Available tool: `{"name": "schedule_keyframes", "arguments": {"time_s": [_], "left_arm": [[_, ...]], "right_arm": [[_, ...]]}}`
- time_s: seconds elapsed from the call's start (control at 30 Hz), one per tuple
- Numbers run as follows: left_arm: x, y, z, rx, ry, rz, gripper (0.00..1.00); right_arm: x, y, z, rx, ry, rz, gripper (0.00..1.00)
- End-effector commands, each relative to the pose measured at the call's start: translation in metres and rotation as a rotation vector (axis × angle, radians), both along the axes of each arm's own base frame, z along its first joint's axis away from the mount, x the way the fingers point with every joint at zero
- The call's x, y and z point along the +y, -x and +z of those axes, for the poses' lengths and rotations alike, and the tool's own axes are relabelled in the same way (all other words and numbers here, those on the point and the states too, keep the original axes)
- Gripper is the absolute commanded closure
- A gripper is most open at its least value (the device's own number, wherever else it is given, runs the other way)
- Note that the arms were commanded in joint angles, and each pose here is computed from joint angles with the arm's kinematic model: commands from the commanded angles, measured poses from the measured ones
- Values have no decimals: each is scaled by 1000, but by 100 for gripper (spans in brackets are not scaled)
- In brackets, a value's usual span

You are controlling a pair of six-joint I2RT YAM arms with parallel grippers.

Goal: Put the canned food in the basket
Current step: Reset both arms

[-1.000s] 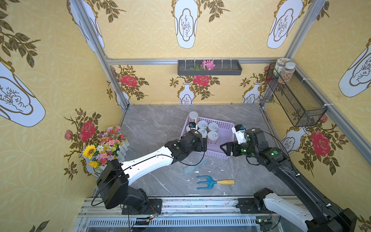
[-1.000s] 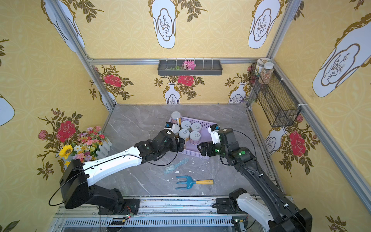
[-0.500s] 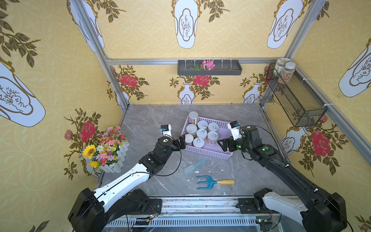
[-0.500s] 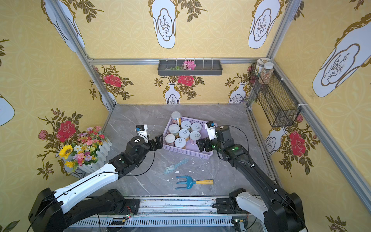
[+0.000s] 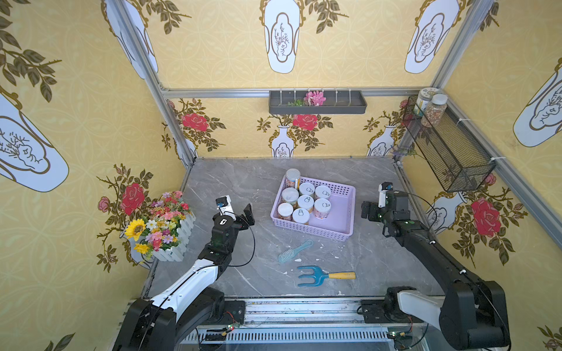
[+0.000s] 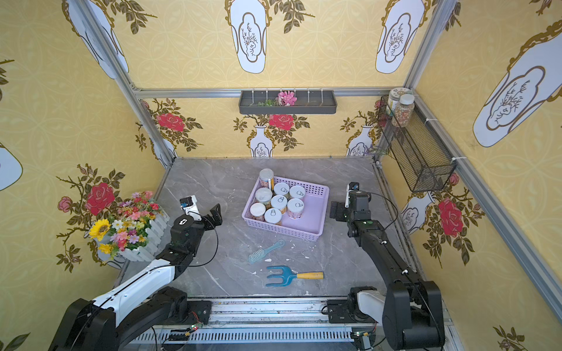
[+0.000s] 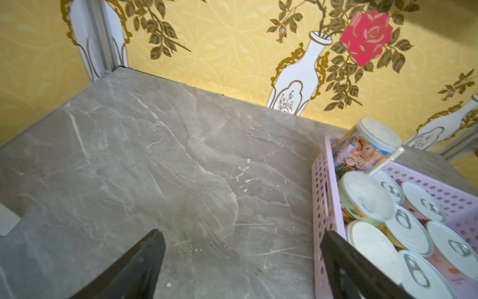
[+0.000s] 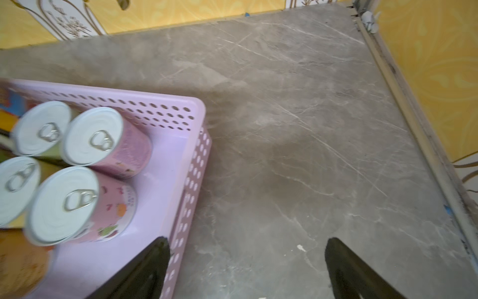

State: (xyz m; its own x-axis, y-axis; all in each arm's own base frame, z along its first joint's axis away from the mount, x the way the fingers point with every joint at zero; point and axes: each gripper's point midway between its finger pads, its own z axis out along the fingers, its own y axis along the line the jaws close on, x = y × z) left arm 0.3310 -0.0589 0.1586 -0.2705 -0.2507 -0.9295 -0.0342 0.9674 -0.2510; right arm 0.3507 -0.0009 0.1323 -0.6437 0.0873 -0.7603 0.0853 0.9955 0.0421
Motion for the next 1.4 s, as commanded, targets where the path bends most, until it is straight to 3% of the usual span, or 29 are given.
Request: {"name": "schedule_keyframes", "arguments": {"time_s": [0.0,0.2,0.37,0.7,0.77,0.87,1.1,1.23,1.37], "left_arm": [[12,-6,19,-93,-46,46,0],[27,-8,4,-93,-142,80,0],[34,7,-11,-162,-63,61,0],[35,12,-19,-164,-50,43,0],[30,16,-17,-184,-50,8,0],[15,27,-14,-221,-60,-98,0],[14,39,-4,-261,-77,-150,0],[44,42,-7,-232,-144,11,0],[51,38,-3,-276,-127,0,0]], "right_arm": [[-19,-15,2,-49,89,-61,3],[-21,-27,-23,-95,64,-58,3],[-17,-24,-38,-157,53,-41,3],[-11,-8,-52,-290,53,1,3],[-10,-6,-53,-347,53,4,3],[-10,-7,-55,-326,58,12,3],[-10,-6,-56,-312,60,13,3],[-9,-6,-56,-313,61,17,3],[-9,-6,-57,-313,61,17,3]]}}
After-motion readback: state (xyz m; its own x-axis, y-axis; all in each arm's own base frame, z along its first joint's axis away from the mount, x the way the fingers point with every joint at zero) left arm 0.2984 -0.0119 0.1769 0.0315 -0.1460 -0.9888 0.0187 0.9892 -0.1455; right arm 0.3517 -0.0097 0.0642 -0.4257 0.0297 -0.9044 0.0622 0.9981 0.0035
